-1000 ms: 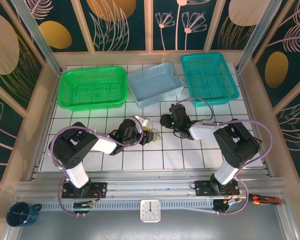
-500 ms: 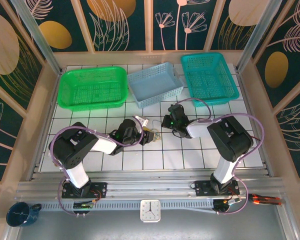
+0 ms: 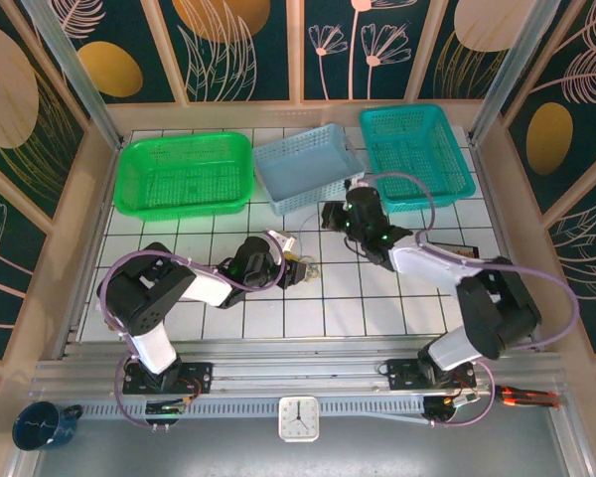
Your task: Untangle the cables
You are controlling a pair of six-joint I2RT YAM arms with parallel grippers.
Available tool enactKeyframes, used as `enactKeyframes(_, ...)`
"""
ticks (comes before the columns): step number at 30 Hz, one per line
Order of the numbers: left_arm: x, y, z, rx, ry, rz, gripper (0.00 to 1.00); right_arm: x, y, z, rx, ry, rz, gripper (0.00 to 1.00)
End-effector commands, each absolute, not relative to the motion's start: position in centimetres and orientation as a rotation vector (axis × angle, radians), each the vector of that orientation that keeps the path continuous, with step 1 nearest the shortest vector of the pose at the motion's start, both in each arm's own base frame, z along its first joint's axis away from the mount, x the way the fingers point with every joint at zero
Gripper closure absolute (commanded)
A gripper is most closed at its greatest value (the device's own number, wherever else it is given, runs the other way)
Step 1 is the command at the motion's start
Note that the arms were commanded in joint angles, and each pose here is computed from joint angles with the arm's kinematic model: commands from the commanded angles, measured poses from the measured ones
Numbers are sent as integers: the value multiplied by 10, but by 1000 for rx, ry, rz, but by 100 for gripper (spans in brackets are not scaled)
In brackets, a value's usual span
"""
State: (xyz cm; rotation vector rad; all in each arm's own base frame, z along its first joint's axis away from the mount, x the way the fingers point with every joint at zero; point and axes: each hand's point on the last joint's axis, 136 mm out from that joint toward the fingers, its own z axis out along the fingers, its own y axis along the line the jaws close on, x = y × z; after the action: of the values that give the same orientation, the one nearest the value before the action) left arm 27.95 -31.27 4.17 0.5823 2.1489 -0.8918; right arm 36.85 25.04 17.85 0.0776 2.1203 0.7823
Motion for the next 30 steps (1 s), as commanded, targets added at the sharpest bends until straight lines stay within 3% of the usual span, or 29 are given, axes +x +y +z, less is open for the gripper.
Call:
enactKeyframes(1,277,-316,34,596,2165,-902,54,369,256,267,9,1944,869,100)
enactKeyframes(5,275,-315,31,596,2171,-906,54,360,259,353,-46,1778,954,100)
enactKeyframes(11,273,-314,24,594,2189,-907,56,345,256,438,-83,1597,1032,100)
enactKeyframes(30,269,-310,23,589,2191,-905,56,342,227,562,-61,1292,1014,100)
